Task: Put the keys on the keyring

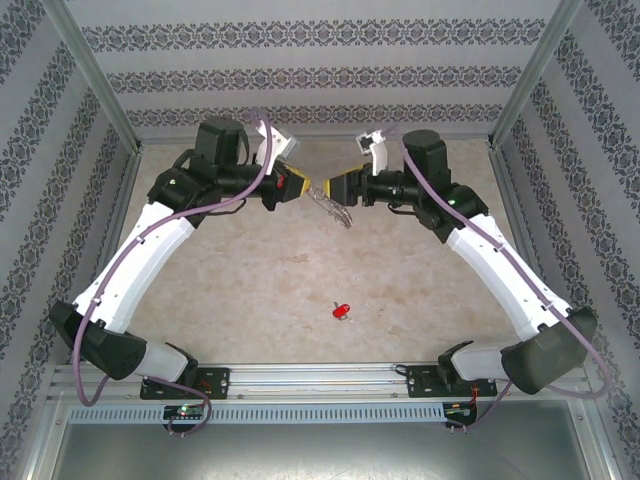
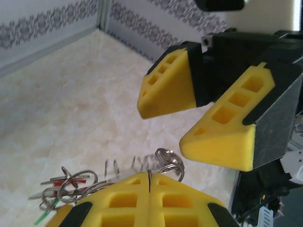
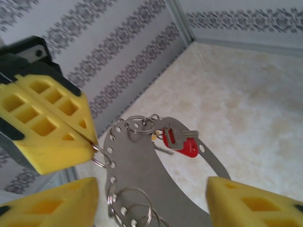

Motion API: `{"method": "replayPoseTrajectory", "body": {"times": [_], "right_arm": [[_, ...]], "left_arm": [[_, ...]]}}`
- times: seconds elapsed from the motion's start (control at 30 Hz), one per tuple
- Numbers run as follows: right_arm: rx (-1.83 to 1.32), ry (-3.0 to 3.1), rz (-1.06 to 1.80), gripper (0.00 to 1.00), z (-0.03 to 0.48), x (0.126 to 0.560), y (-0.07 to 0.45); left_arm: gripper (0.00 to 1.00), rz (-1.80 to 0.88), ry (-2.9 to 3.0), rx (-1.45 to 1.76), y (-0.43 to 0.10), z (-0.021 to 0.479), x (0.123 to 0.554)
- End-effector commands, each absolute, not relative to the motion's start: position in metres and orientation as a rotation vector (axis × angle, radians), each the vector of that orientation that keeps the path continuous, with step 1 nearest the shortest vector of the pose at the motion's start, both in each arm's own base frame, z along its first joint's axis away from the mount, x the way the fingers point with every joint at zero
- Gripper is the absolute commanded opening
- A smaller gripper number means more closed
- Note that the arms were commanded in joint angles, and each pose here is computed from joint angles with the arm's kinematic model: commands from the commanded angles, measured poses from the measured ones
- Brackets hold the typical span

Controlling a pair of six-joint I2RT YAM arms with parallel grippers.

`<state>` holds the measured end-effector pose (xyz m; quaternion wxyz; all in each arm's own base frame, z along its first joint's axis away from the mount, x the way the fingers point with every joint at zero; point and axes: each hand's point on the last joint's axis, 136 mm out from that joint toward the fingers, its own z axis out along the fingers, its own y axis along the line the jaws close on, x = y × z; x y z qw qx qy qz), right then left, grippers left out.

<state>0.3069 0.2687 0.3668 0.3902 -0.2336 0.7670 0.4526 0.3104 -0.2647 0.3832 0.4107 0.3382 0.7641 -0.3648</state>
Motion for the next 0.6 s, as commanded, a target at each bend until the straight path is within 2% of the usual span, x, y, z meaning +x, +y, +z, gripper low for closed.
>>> {"method": "replayPoseTrajectory", "body": {"times": [0.0,0.33,0.57], "right_arm": [[-0.703,1.815,1.221,0.54,0.409,0.286,0.278],[-0.777,1.751,1.211,0.36,0.439,0.265,0.279],[-0.821,1.709,1.228,0.30,0.450,0.252,0.287]], "left_arm": [[0.00,-0.978,1.796,0.943,-0.270,0.420,0.291],[0.00,-1.046,1.652,0.955,-0.273,0.477,0.280],[0.00,-0.965,1.652,0.930,-0.268,0.484,0.288]]}}
